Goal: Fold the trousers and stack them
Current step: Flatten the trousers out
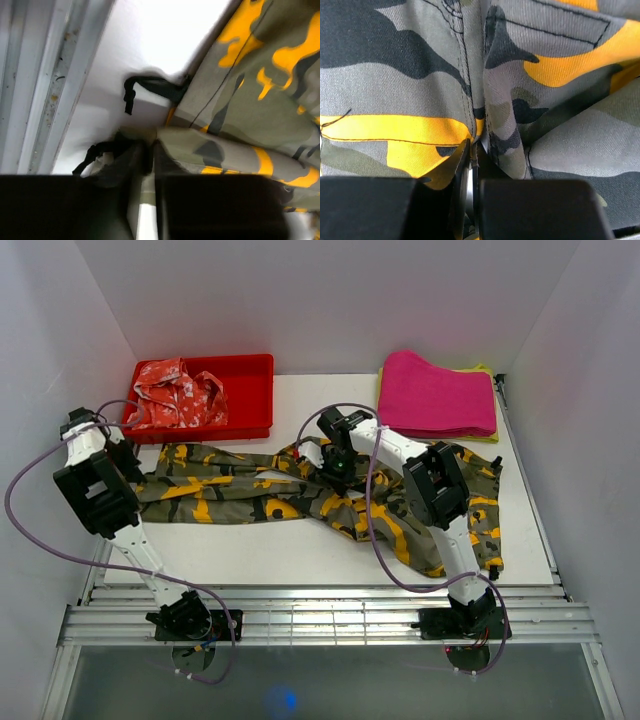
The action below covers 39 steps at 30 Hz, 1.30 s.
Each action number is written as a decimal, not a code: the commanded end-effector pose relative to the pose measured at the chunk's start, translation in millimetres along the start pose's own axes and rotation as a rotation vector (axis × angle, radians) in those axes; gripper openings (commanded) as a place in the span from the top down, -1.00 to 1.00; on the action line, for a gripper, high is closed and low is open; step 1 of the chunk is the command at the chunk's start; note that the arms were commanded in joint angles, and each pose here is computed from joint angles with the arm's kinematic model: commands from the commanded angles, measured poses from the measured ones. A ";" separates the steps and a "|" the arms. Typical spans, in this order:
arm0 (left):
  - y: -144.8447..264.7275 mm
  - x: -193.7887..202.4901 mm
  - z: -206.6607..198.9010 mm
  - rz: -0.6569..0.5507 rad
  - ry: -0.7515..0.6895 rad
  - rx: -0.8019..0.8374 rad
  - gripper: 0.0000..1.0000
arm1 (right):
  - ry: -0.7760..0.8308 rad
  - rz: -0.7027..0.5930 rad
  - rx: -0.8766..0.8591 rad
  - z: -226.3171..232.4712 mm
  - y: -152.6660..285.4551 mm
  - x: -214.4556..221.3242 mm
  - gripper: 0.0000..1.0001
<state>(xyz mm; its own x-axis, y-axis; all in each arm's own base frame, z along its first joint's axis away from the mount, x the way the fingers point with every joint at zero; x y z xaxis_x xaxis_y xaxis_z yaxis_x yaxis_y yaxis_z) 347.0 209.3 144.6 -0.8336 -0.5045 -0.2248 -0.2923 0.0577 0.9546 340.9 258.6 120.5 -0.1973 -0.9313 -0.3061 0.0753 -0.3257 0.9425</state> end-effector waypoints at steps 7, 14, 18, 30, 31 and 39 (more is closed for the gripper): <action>133.9 20.6 -26.5 -0.470 -0.373 0.044 -0.96 | -0.082 -0.058 -0.028 0.5 23.0 -7.8 0.08; 136.2 90.9 -41.1 -0.365 -0.576 0.221 -0.82 | -0.099 -0.219 0.087 13.5 101.2 -28.7 -0.75; 107.5 114.3 -47.3 -0.274 -0.582 0.306 -0.61 | -0.164 -0.255 0.144 12.3 136.7 1.6 -0.96; 22.1 119.6 -61.2 -0.100 -0.553 0.220 -0.19 | -0.588 -0.087 0.193 45.6 168.1 215.1 -0.83; 16.4 119.5 -60.0 -0.089 -0.549 0.210 -0.18 | -0.603 -0.077 0.207 51.5 169.1 226.4 -0.82; -9.0 148.1 -32.6 0.074 -0.586 0.044 -0.11 | -0.728 0.068 0.215 65.2 129.1 299.6 -0.64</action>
<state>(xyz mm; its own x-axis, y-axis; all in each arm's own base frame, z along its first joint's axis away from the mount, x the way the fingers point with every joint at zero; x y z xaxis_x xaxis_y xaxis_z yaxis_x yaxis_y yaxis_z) 261.1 101.2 114.7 -0.9518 0.0137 -0.3063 -0.2965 0.2142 0.9307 224.7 -43.6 166.1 -0.8293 -0.5406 -0.1417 -0.0222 -0.2215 0.9749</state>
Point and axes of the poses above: each gripper's point midway between its finger pads, its own y axis back along the fingers, its own z axis along the line the jaws close on, x = y × z, the point moved 10 cm from there along y, back along the fingers
